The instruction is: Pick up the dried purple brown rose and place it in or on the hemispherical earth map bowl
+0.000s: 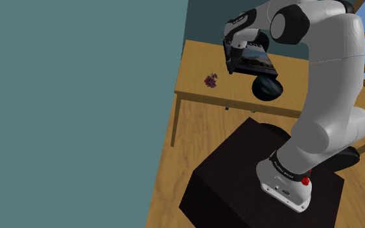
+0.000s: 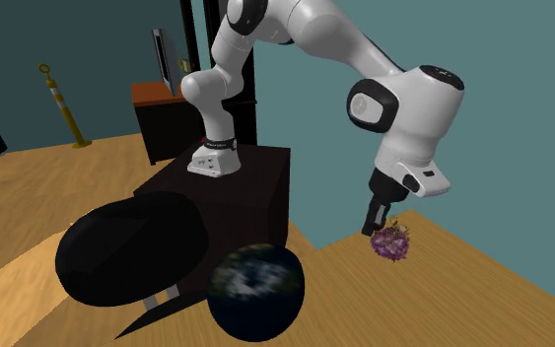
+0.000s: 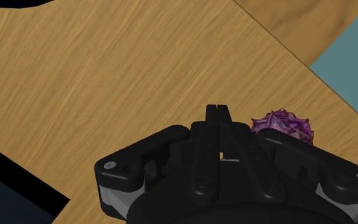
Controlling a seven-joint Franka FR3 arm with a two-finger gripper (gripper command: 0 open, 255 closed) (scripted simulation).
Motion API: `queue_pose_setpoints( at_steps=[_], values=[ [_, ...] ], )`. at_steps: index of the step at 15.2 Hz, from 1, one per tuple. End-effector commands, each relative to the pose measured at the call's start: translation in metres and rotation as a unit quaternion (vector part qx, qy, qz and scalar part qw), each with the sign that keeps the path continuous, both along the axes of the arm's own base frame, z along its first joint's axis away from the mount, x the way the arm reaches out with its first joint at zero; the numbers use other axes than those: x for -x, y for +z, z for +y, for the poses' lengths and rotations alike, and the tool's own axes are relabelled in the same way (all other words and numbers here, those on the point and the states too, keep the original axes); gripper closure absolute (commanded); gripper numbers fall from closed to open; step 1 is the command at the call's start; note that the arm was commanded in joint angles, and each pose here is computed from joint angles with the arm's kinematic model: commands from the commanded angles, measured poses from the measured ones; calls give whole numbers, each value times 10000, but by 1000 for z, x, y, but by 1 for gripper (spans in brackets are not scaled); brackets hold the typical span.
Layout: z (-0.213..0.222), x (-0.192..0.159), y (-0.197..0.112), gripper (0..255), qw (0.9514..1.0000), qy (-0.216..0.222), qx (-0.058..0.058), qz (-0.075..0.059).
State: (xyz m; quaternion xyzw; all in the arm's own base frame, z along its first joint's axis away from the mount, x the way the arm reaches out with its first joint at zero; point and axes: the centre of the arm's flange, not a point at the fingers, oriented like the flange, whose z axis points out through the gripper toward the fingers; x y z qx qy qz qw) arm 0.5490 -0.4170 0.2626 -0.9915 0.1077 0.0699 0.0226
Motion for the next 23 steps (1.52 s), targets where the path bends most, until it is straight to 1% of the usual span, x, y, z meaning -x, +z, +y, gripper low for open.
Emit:
queue_pose_setpoints(
  at_steps=[1, 2, 3, 4, 5, 6, 7, 8, 9, 10, 17, 23],
  values=[
    [0, 0, 0, 255, 10000, 0, 0, 0],
    [0, 0, 0, 0, 10000, 0, 0, 0],
    [9, -5, -8, 0, 9993, 359, 6, -112],
    [18, -9, -15, 0, 9972, 717, 11, -225],
    [28, -12, -22, 0, 9936, 1074, 17, -337],
    [38, -15, -30, 0, 9887, 1429, 22, -448],
    [48, -18, -37, 0, 9824, 1783, 28, -559],
    [58, -19, -44, 0, 9747, 2134, 33, -669],
    [68, -21, -51, 0, 9656, 2482, 39, -778],
    [73, -21, -55, 0, 9605, 2654, 41, -832],
    [74, -22, -92, 0, 9605, 2654, 41, -832],
    [74, -22, -95, 0, 9605, 2654, 41, -832]
  ],
)
